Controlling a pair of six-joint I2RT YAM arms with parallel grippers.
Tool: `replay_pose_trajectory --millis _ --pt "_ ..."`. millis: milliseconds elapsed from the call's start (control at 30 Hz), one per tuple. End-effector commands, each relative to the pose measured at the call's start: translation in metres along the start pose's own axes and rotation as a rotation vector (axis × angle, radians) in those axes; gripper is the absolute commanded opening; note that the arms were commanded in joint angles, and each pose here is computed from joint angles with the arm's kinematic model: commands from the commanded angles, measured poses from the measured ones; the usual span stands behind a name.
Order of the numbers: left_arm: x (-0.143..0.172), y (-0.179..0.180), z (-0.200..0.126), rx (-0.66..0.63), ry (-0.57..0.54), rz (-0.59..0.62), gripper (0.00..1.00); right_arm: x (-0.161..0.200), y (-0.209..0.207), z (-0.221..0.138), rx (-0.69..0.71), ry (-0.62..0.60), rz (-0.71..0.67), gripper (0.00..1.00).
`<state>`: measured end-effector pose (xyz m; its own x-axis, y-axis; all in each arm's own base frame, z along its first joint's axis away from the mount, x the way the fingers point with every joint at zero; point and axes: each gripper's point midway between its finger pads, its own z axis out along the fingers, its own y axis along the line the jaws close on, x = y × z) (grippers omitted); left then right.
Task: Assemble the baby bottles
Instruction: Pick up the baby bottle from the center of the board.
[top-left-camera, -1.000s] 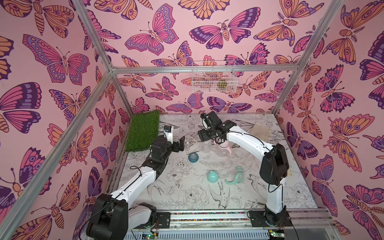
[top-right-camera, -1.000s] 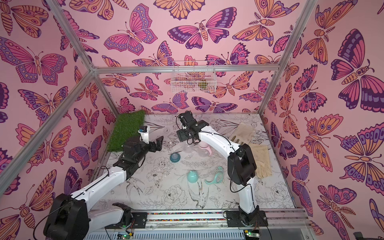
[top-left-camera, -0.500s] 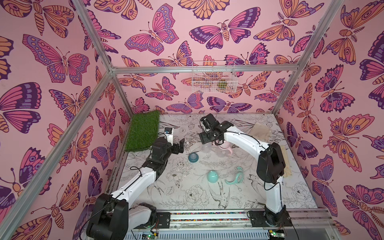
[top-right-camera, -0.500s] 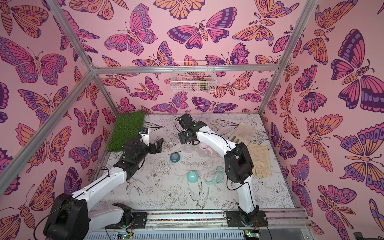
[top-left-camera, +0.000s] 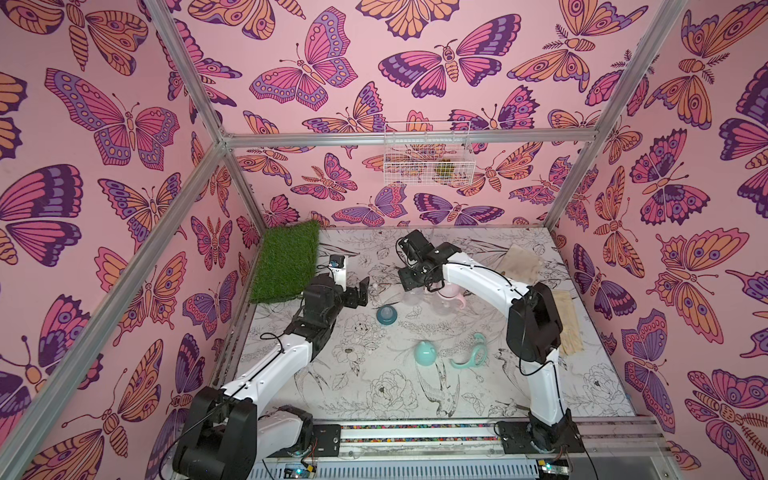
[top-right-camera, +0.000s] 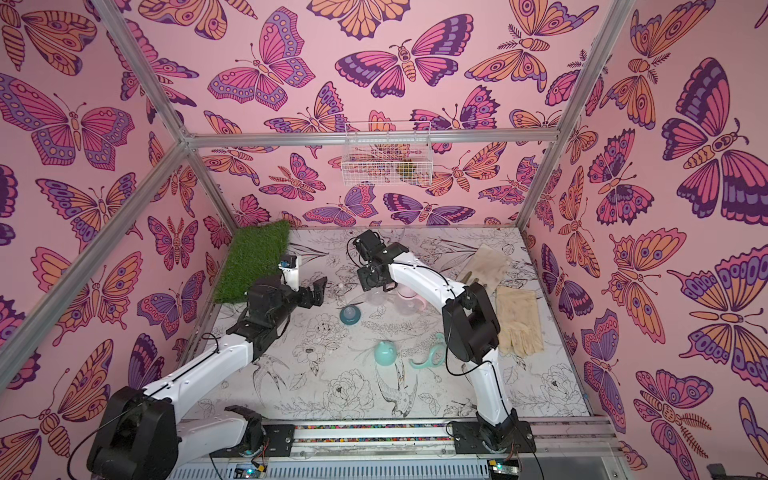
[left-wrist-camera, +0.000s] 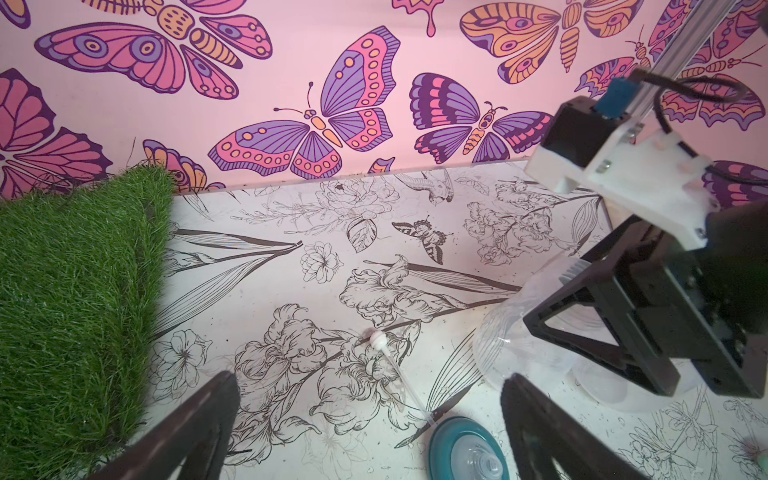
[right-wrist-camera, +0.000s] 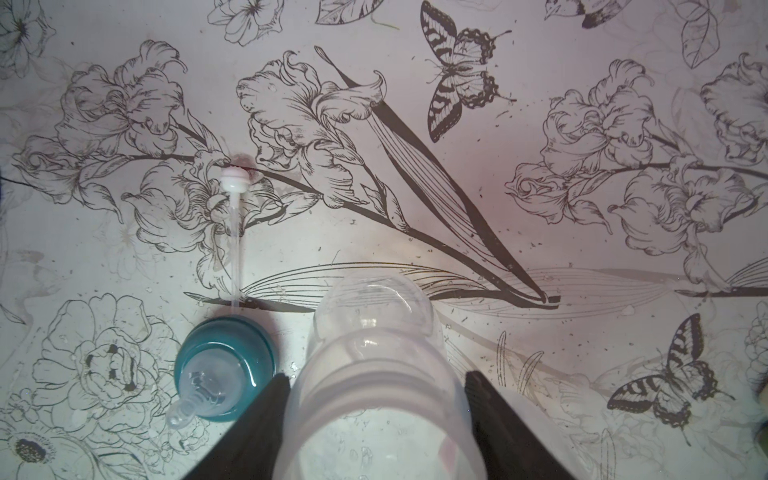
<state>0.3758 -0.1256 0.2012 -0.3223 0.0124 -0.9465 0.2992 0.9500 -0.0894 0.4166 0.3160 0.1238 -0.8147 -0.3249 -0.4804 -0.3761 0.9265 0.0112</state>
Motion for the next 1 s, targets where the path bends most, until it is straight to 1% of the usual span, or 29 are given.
replay_pose_trajectory --millis 0,167,267,400,633,800,967 --pt "0.008 0.0 0.002 0.012 0.015 0.004 1.0 -0.004 0.01 0.001 -0.019 0.008 -0.025 0.56" --pt "0.013 -0.005 0.006 0.045 0.028 0.004 1.0 -0.018 0.022 -0.005 -0.056 -0.024 -0.054 0.37" --pt "0.014 -0.014 0.005 0.096 0.023 0.019 1.0 -0.027 0.028 -0.015 -0.086 -0.049 -0.066 0.32" --pt "0.013 -0.035 0.0 0.226 -0.003 0.05 1.0 -0.04 0.034 -0.043 -0.136 -0.106 -0.088 0.29" --pt "0.012 -0.089 -0.028 0.57 -0.055 0.145 1.0 -0.049 0.035 -0.111 -0.209 -0.206 -0.117 0.28" --pt "0.014 -0.11 -0.048 0.723 -0.073 0.191 1.0 -0.046 0.037 -0.156 -0.288 -0.254 -0.109 0.26" --pt "0.009 -0.123 -0.06 0.822 -0.093 0.204 1.0 -0.035 0.048 -0.186 -0.402 -0.248 -0.106 0.25"
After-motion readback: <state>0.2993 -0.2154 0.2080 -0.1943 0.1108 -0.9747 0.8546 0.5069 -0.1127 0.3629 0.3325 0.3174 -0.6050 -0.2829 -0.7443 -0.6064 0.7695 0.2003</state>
